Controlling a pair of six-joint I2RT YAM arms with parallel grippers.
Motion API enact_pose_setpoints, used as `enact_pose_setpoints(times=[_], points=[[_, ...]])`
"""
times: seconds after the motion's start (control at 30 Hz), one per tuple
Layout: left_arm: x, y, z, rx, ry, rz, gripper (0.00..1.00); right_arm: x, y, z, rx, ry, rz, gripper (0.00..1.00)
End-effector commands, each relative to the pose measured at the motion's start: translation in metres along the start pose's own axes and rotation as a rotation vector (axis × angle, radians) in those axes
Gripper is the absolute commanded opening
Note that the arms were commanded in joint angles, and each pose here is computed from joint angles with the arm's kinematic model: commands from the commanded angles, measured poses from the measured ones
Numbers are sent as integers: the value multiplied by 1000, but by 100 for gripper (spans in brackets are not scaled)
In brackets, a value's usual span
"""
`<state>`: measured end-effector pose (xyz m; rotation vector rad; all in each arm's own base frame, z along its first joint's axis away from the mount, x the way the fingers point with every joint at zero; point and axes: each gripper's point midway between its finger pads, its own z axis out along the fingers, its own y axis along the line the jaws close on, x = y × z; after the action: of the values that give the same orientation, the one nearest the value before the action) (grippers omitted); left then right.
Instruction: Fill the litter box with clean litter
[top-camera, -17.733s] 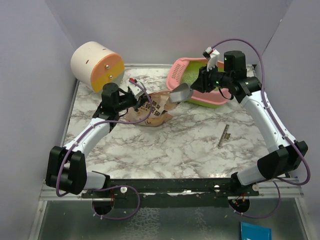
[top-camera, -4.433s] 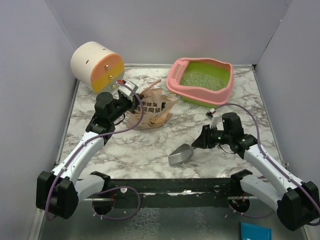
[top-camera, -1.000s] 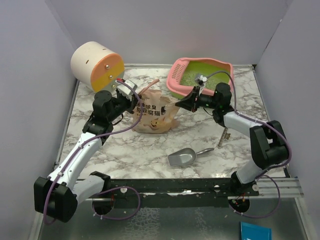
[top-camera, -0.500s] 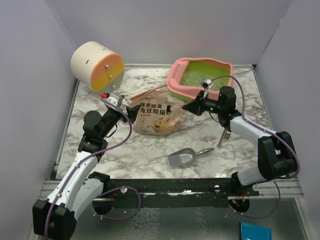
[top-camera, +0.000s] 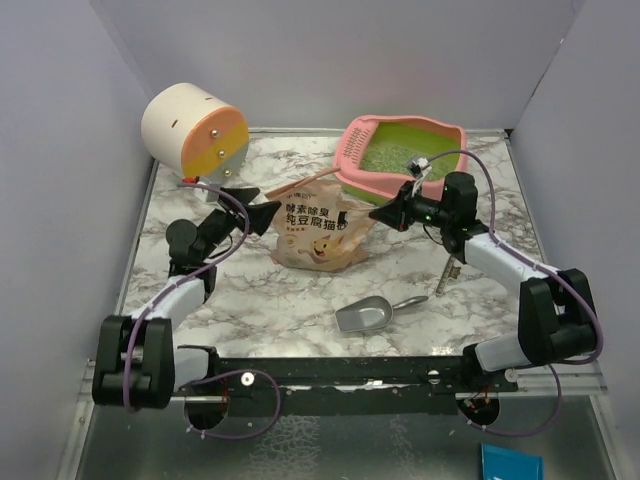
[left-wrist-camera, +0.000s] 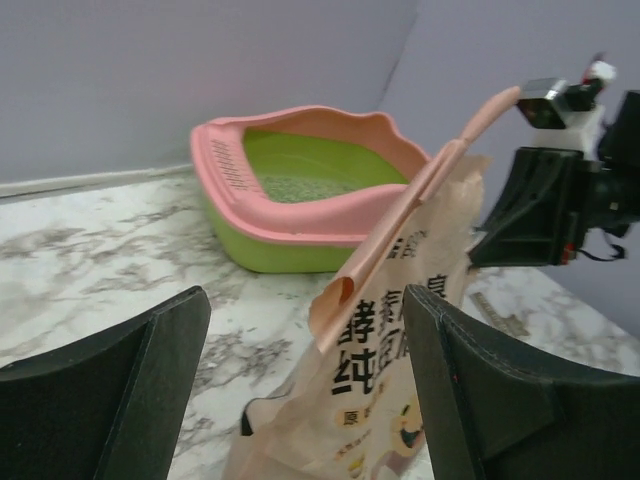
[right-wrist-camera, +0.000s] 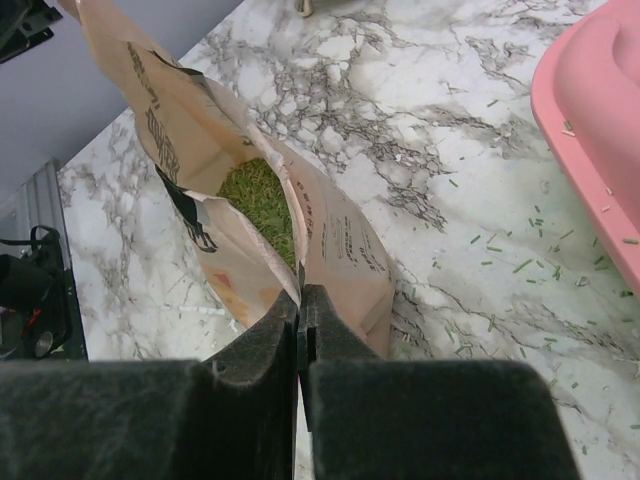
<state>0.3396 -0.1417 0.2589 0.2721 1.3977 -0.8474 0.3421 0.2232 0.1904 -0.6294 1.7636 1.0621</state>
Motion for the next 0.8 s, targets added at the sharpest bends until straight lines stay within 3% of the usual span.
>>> enact_pose_setpoints(times=[0.0, 0.1, 0.33, 0.37, 0.47, 0.5, 0.67, 0.77], points=[[-15, -53, -6, 320, -94, -83, 80, -24, -2, 2, -29, -52, -48, 1], [-5, -56, -5, 384, -76, -142, 76, -24, -2, 3, -30, -53, -48, 1], [-4, -46, 9, 407, -75, -186, 54, -24, 1, 2, -48, -51, -52, 1], [-2, -43, 12, 403, -60, -192, 47, -24, 0, 2, -43, -50, -50, 1], [8, -33, 22, 406, 38, -241, 5, -26, -2, 1, -25, -52, -48, 1], [9, -29, 23, 412, 66, -265, 0, -26, -3, 1, -18, -51, -45, 1], [9, -5, 19, 438, 214, -470, 0, -27, -20, -7, 75, -55, 33, 1], [10, 10, 13, 398, 227, -542, 0, -19, -30, -19, 59, -46, 171, 1]])
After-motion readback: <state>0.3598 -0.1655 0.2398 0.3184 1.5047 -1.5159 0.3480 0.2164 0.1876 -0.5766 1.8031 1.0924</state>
